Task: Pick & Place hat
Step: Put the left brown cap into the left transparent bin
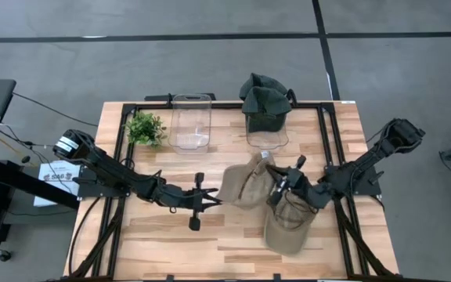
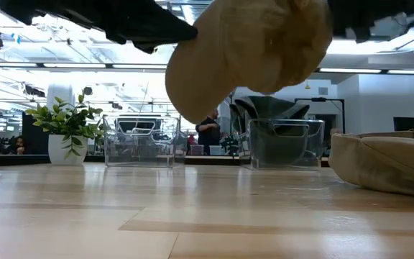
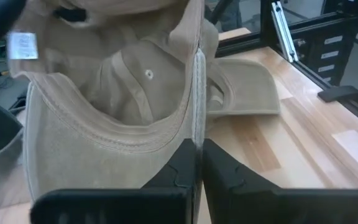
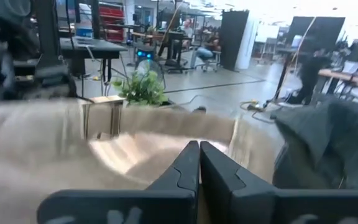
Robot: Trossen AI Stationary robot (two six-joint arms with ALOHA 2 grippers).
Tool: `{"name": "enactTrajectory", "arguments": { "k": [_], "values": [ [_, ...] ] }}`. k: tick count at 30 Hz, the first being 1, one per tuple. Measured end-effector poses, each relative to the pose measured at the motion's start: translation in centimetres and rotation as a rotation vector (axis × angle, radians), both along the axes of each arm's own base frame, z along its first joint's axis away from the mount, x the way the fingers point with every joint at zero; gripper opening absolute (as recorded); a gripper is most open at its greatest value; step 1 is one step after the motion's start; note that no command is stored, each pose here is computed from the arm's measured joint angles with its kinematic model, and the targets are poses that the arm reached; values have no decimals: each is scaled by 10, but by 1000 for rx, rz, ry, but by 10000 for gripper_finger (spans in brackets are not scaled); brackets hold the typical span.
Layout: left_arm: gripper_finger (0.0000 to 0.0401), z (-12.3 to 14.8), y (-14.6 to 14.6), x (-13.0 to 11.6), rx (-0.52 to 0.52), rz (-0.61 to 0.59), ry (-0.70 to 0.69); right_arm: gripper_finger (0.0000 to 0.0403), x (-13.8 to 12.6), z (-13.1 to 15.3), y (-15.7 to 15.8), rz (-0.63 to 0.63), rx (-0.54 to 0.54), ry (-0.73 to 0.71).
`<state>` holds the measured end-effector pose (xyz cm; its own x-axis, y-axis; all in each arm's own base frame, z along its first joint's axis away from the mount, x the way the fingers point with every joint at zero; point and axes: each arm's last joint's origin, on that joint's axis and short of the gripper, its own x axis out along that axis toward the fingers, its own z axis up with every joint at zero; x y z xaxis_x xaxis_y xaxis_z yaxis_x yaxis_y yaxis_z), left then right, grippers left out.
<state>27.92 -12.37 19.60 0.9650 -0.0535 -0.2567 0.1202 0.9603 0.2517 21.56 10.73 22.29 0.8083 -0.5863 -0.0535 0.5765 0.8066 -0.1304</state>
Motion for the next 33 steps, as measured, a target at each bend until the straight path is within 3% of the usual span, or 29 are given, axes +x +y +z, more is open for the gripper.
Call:
{"name": "enactTrajectory", "arguments": {
  "k": [9,15,23,33],
  "values": [
    [10,-13,-3,4,7,-25,32,2,18,16,-14,52,-25,23],
    [10,-5,-8,5,-54,-100,-38,1,31,-9,-14,42,5,81],
    [10,-1,-20,0,-83,-188,-69,0,51,-35,-5,-19,-69,65],
    [11,-3,-22,-1,-88,-198,-50,0,39,-16,18,56,-159,23]
  ]
}}
